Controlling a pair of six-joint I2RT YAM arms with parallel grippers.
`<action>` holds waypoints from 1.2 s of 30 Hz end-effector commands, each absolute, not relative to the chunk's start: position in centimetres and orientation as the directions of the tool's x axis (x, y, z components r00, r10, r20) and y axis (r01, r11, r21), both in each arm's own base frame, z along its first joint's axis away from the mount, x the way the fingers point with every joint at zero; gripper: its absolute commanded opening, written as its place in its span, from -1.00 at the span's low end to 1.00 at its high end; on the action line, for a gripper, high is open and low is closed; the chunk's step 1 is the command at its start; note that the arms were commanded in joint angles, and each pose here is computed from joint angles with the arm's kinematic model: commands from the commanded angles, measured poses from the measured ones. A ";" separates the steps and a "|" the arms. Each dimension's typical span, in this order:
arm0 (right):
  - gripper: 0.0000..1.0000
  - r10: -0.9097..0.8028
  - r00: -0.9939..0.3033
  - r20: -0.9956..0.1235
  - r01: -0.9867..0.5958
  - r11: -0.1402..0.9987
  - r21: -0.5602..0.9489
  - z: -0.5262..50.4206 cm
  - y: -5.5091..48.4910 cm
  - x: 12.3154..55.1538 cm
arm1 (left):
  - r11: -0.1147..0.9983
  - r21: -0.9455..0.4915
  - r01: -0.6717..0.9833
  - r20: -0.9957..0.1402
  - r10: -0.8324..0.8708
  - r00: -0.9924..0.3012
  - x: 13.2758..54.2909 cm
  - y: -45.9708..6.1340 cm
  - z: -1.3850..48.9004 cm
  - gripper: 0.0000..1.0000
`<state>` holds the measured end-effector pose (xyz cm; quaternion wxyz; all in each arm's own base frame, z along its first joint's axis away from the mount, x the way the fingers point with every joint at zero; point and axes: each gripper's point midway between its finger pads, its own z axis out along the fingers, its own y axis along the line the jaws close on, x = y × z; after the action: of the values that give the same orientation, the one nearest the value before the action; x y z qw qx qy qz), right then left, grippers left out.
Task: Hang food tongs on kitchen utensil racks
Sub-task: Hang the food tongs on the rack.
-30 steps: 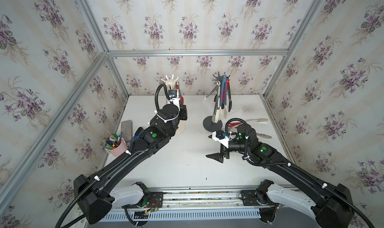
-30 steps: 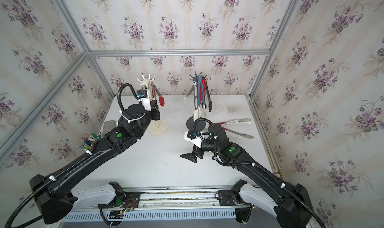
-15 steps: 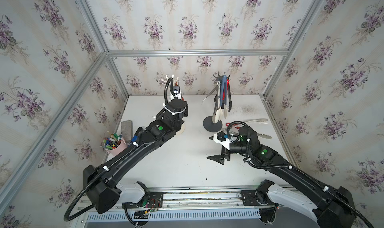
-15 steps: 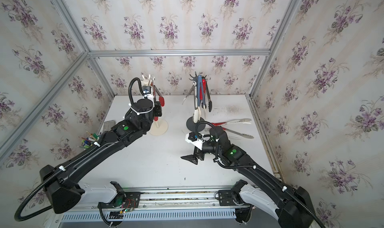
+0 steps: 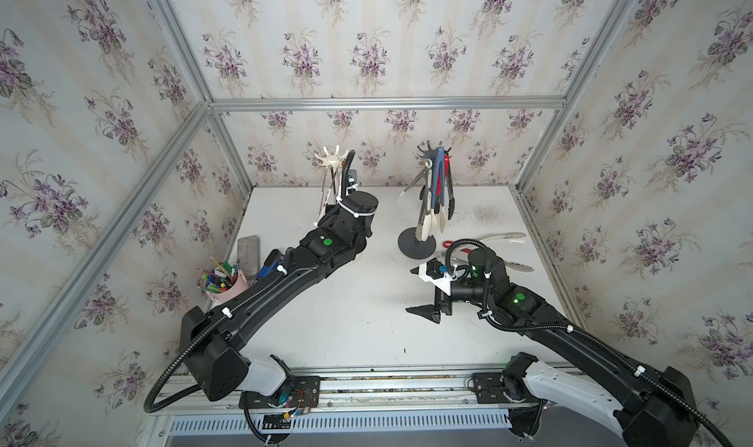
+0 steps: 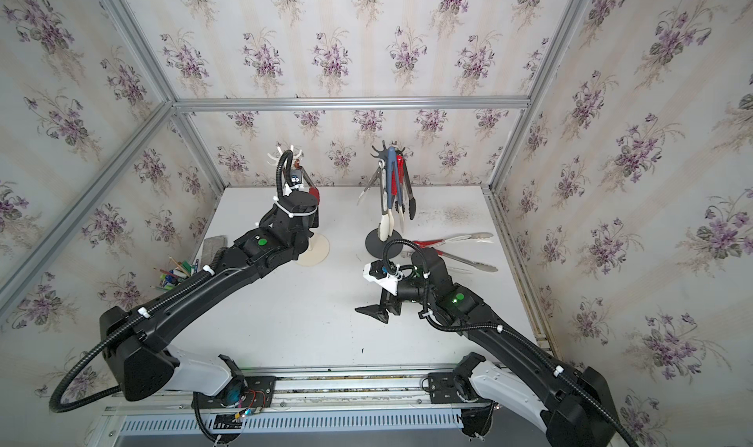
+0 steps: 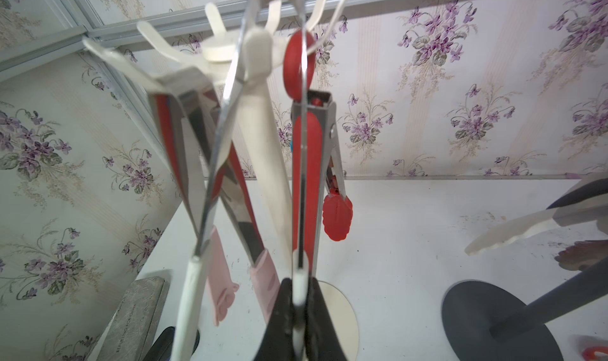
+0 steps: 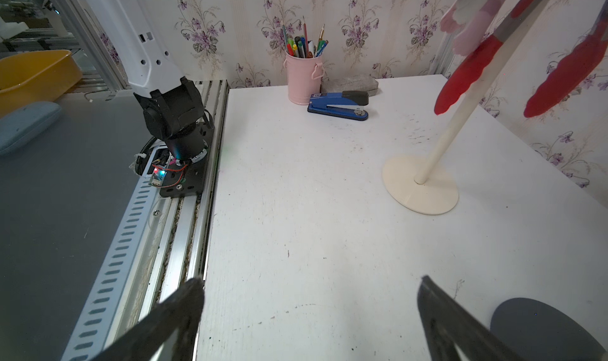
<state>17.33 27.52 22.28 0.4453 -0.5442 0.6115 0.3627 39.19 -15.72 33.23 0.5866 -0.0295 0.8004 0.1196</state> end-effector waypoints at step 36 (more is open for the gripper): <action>1.00 -0.341 0.005 -0.940 -0.983 0.173 -0.068 23.5 28.0 18.7 | 0.976 -0.013 -0.220 -0.966 -0.069 -0.250 36.8 -15.1 34.8 0.99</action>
<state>18.36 27.88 22.74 0.4488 -0.5459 0.6155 0.3490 37.12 -15.15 34.22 0.5984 -0.0745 0.7933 0.0842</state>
